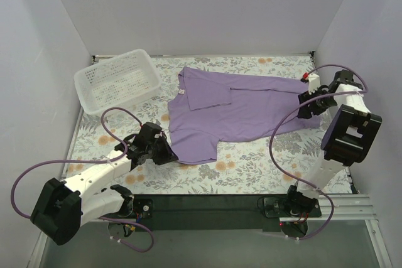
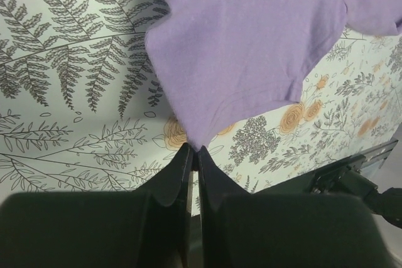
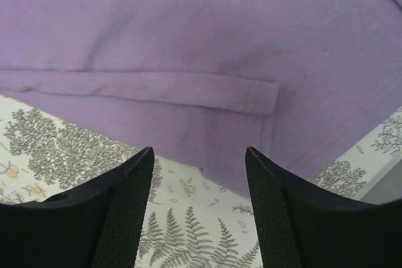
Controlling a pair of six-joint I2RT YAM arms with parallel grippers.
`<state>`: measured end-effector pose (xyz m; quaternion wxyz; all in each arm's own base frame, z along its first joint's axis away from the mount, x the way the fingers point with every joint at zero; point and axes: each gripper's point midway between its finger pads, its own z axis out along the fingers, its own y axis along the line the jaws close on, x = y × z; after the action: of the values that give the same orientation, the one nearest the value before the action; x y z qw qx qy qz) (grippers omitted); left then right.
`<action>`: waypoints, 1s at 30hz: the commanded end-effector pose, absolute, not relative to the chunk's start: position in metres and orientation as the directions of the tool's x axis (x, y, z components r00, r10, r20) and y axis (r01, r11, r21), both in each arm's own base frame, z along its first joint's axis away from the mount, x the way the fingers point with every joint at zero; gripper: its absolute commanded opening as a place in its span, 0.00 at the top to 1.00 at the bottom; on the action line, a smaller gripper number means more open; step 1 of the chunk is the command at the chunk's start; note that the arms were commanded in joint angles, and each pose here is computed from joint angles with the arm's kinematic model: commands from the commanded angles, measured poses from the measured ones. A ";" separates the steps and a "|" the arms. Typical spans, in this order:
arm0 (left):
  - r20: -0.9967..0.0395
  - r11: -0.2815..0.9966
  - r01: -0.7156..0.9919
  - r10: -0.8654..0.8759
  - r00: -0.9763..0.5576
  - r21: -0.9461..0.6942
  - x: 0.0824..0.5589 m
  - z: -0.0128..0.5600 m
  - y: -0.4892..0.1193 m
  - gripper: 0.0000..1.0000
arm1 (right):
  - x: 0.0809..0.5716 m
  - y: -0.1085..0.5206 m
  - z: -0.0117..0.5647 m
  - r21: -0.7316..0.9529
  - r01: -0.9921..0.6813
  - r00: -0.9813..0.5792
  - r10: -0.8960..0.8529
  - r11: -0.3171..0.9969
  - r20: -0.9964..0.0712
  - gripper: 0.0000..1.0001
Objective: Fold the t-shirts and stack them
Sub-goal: Fold the tshirt
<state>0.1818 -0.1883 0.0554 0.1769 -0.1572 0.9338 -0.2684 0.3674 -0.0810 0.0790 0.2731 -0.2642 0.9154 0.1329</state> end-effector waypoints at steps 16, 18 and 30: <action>-0.266 0.797 -0.121 -0.334 -0.904 -0.592 0.182 0.062 -0.198 1.00 | 0.422 -0.106 0.055 0.218 -0.327 -0.856 -0.191 0.919 -0.481 0.41; -0.269 0.795 -0.116 -0.334 -0.903 -0.595 0.182 0.064 -0.199 1.00 | 0.422 -0.105 0.051 0.232 -0.323 -0.860 -0.182 0.918 -0.477 0.41; -0.272 0.788 -0.119 -0.345 -0.898 -0.604 0.184 0.068 -0.199 1.00 | 0.412 -0.100 0.045 0.279 -0.311 -0.868 -0.151 0.908 -0.474 0.66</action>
<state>0.1821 -0.1957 0.0593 0.1776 -0.1324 0.9318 -0.2876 0.4119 -0.1024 0.0348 0.2118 -0.1261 0.9553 0.1631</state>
